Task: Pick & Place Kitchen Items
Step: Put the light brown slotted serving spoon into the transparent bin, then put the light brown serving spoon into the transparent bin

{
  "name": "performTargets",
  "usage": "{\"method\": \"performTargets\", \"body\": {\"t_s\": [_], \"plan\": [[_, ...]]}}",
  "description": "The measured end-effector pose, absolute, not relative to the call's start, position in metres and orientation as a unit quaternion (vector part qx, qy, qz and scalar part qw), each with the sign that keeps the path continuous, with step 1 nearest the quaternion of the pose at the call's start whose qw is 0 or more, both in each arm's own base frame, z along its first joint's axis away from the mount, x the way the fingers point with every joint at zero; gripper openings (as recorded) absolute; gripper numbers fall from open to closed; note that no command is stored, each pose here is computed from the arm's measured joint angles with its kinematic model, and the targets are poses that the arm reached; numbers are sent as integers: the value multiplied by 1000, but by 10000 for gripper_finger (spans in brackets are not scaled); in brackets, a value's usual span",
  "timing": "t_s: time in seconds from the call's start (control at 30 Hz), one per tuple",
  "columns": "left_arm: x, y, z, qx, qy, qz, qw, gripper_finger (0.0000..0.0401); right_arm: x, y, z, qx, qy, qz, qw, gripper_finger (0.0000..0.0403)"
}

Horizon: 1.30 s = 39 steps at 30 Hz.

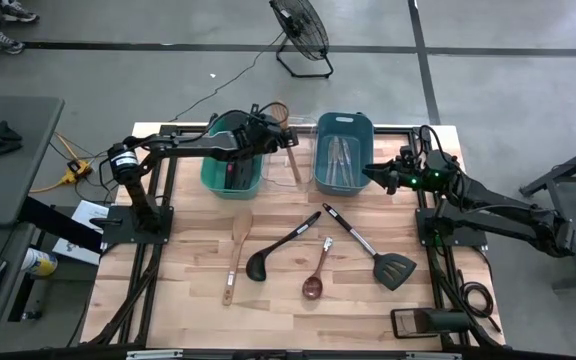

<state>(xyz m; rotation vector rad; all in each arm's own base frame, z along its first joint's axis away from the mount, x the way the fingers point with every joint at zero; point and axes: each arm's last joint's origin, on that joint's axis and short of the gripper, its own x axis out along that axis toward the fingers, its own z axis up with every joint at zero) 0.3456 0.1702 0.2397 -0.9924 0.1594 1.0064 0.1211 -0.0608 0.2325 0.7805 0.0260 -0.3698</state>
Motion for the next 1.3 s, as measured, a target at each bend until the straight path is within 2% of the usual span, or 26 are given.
{"method": "performTargets", "body": {"t_s": [0.23,0.7,1.0,1.3], "plan": [[345,170,239,-455,78,464,756,86,121,-61,232,376,13,-179,909,215],[354,174,208,-468,112,473,738,86,121,-61,232,376,15,-177,909,215],[355,174,204,-468,122,472,737,161,121,-61,232,376,14,-178,909,215],[355,173,210,-471,112,459,745,169,121,-61,233,376,14,-176,910,215]]}}
